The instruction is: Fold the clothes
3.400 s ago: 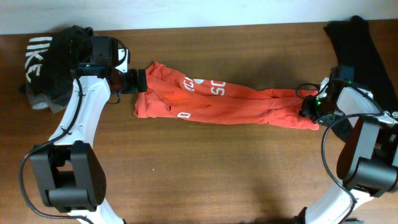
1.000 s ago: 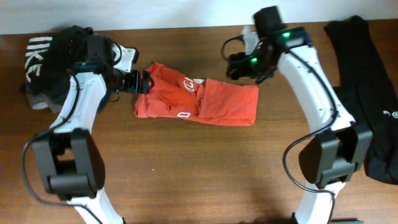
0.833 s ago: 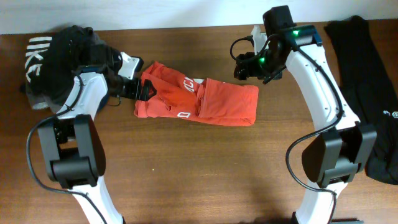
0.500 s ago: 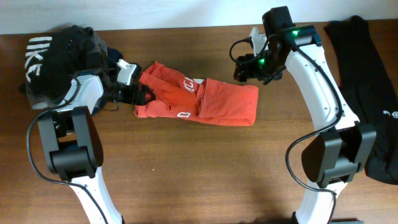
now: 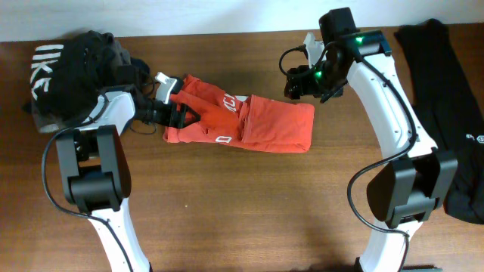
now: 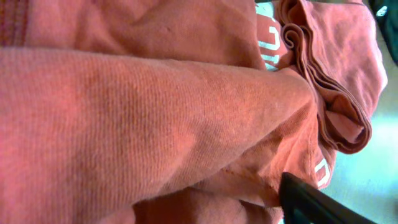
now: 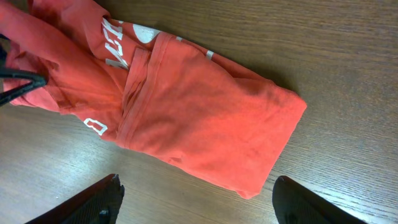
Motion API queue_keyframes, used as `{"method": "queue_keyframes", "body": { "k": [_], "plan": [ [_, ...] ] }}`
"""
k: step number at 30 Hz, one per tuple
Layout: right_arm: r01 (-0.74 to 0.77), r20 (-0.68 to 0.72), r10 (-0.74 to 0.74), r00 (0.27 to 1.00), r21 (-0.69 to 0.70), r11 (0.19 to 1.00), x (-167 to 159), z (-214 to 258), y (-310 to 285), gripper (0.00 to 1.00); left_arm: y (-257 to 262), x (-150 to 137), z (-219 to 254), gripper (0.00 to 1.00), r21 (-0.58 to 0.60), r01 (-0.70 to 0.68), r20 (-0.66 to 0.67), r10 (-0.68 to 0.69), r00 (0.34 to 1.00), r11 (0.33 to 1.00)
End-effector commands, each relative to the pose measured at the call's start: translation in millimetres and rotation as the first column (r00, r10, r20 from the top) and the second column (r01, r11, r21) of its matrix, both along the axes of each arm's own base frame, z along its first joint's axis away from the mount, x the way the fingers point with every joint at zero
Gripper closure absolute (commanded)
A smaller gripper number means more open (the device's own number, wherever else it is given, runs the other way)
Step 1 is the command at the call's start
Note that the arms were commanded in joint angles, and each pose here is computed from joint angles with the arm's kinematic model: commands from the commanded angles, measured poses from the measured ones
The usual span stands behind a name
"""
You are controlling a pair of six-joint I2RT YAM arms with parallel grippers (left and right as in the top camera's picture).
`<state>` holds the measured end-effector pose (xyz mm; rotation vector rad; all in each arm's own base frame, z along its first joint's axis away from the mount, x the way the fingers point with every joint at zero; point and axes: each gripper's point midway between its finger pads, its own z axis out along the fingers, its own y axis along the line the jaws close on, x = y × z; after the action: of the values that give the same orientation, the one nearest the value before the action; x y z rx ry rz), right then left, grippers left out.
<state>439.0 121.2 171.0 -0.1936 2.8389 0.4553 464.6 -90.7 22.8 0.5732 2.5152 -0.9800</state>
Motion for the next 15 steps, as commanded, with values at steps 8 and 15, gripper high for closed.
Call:
{"method": "queue_keyframes", "body": {
  "k": [8,15],
  "plan": [
    [0.0,0.051,0.001,0.999,-0.033,0.999,4,14,-6,0.2,2,-2,-22,0.99,-0.038,-0.032,-0.082,0.029,0.996,0.999],
    [0.036,0.037,-0.034,0.999,-0.037,0.999,8,4,-7,0.88,46,7,26,0.99,-0.039,-0.135,-0.124,0.13,0.984,0.99]
  ]
}}
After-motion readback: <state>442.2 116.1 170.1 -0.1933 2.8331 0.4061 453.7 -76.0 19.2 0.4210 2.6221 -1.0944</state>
